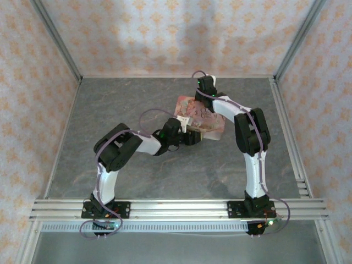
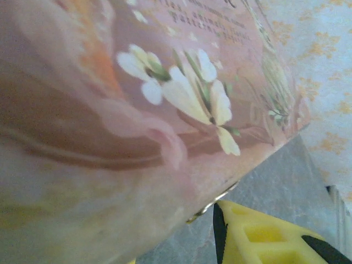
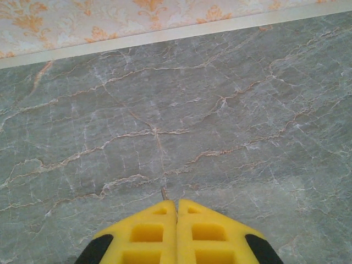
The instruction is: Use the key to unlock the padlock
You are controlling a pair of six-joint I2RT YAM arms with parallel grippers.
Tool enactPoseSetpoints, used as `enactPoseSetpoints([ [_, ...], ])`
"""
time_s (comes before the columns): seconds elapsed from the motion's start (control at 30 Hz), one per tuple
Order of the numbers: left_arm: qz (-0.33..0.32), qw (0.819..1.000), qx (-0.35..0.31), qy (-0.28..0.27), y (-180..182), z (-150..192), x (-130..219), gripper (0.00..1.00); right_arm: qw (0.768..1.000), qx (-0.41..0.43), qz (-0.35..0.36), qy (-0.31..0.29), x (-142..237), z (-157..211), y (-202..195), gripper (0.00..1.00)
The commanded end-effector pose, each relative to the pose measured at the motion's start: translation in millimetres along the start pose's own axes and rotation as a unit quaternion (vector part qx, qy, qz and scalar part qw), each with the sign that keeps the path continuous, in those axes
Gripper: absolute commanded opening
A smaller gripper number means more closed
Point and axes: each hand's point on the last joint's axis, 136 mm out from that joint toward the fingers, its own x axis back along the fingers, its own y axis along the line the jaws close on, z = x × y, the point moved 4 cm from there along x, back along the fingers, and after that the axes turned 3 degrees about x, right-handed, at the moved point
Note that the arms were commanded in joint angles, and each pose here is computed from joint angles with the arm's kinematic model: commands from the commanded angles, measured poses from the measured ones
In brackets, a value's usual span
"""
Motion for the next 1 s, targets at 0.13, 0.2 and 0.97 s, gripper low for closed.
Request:
enactPoseSetpoints([
  [0.13,0.083,0.996,-0.016,-0.040,-17,-19,-8,0.36,0.992,0.028,0.028,0.121,-9,71,-9,0.00],
  [0.2,0.070,0.996,-0.010,-0.047,-12,-18,-8,0.38,0.992,0.029,0.031,0.122,-9,71,-11,0.00],
  [0.97,0.012,0.999,0.004,-0.040,8,-19,14,0.13,0.993,0.030,0.027,0.115,-5,62,-8,0.00],
])
